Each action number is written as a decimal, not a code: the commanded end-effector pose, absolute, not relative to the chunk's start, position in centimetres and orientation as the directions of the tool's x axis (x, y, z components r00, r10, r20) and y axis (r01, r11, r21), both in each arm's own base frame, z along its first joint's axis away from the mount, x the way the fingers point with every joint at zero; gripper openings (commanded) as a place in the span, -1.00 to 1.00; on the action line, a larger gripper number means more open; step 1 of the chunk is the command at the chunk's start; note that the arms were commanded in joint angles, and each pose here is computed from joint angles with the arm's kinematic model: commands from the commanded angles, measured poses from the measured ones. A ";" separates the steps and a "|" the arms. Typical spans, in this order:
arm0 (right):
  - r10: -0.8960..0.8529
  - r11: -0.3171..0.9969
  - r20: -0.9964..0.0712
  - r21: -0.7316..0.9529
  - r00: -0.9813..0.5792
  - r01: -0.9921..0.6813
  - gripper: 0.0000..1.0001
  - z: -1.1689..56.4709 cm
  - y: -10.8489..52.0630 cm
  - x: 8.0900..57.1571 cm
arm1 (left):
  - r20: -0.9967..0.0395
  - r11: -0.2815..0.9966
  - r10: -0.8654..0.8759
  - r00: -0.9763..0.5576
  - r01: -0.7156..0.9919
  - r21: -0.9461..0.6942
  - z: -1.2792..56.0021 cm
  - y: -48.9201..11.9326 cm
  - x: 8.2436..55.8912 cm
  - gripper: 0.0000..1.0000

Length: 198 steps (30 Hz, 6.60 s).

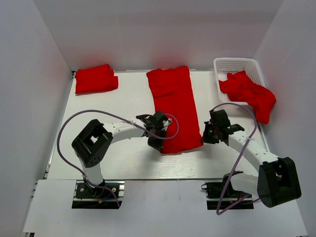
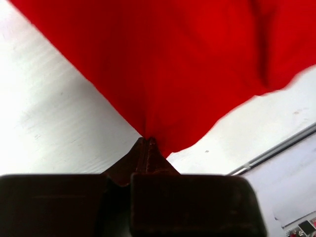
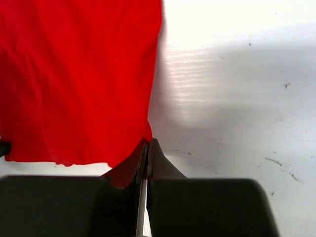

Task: Fold and stack the t-shirts
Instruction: Grab the bottom of the folded rectangular tshirt with both arms, then fold the folded rectangular tshirt in 1/3 of the way, then grab one side of the 2/3 rectangular tshirt with both arms

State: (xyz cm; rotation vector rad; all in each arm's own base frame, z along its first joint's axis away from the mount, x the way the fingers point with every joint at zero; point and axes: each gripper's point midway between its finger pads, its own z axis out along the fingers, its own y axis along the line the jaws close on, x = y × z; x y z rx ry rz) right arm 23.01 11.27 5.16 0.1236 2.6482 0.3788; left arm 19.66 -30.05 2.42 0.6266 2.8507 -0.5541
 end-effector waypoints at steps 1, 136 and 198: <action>0.142 0.951 -0.490 0.309 -0.860 -0.019 -1.00 7.1 12.1 25.6 | -0.351 0.799 0.372 -0.859 0.489 -0.351 6.8 -31.6 21.5 -1.00; 0.175 0.974 -0.543 -0.029 -0.822 0.226 0.81 5.3 8.4 40.4 | -0.512 0.962 0.143 -0.847 0.240 -0.129 4.9 -27.0 41.0 1.00; 0.200 0.910 -0.707 0.391 -0.679 -0.138 -1.00 15.4 13.7 32.8 | -0.610 0.897 0.125 -0.782 0.352 -0.268 16.8 -27.8 33.6 -1.00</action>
